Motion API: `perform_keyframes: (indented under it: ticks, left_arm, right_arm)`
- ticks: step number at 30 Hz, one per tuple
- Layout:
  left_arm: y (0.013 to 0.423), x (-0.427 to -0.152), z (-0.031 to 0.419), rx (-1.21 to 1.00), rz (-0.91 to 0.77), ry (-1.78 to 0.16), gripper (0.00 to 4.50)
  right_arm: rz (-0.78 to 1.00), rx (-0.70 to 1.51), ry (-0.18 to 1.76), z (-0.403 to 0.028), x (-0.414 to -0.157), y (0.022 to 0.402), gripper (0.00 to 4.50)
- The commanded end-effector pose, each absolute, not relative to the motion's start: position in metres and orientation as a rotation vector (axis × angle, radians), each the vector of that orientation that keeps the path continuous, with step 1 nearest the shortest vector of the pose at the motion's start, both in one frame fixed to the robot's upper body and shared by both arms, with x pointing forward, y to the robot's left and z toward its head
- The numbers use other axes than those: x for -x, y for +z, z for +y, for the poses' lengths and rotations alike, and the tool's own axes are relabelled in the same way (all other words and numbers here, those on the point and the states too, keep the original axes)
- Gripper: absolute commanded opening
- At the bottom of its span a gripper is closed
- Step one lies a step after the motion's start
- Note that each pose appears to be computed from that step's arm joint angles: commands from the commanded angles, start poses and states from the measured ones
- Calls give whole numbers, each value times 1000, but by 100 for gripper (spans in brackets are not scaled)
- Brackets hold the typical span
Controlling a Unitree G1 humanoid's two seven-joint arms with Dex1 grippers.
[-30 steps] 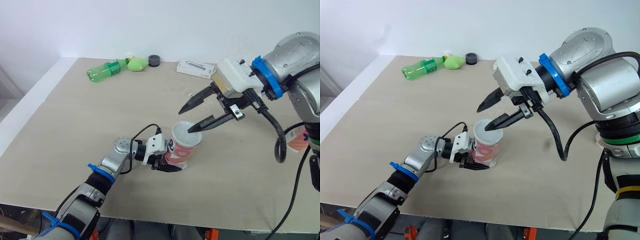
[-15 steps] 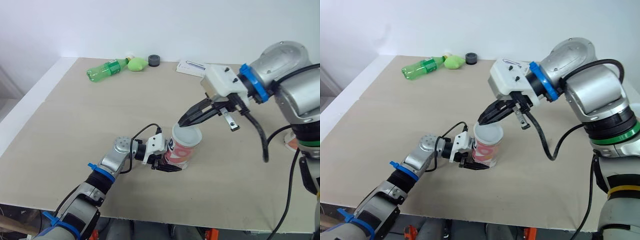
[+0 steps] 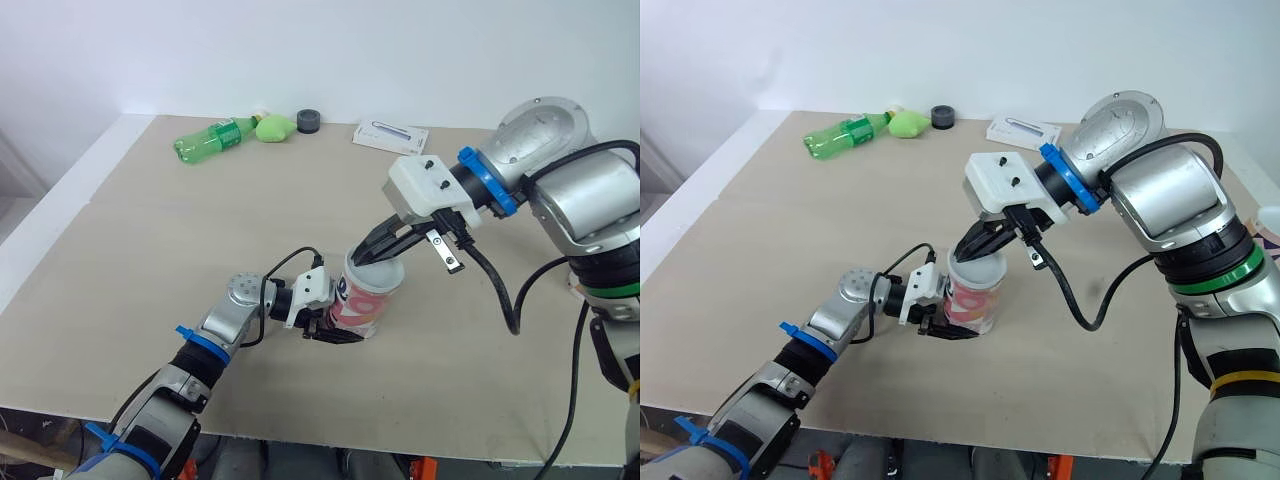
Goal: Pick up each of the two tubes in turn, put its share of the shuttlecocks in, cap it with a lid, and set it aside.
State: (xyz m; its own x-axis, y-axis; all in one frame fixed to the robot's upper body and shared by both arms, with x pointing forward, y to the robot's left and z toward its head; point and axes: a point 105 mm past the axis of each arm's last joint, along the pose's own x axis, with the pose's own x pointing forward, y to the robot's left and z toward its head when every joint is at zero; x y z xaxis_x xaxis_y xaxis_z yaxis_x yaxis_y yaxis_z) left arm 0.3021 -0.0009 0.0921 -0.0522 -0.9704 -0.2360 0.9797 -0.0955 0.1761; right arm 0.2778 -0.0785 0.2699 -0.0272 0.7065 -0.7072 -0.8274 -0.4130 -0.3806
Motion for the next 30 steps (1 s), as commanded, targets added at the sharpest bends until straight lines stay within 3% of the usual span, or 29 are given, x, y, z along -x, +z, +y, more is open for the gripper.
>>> perform_keyframes:
  ticks: [1, 18, 30]
  left_arm:
    - [75, -305, 8, -351, 128, -1605, 280]
    - [74, -304, 9, -352, 129, -1605, 280]
    - [74, -305, 9, -352, 132, -1604, 280]
  right_arm:
    - [157, 1106, 1743, -78, -270, 269, 5]
    - [241, 1168, 1726, -81, -278, 247, 5]
    - [230, 1208, 1707, -81, -284, 251, 5]
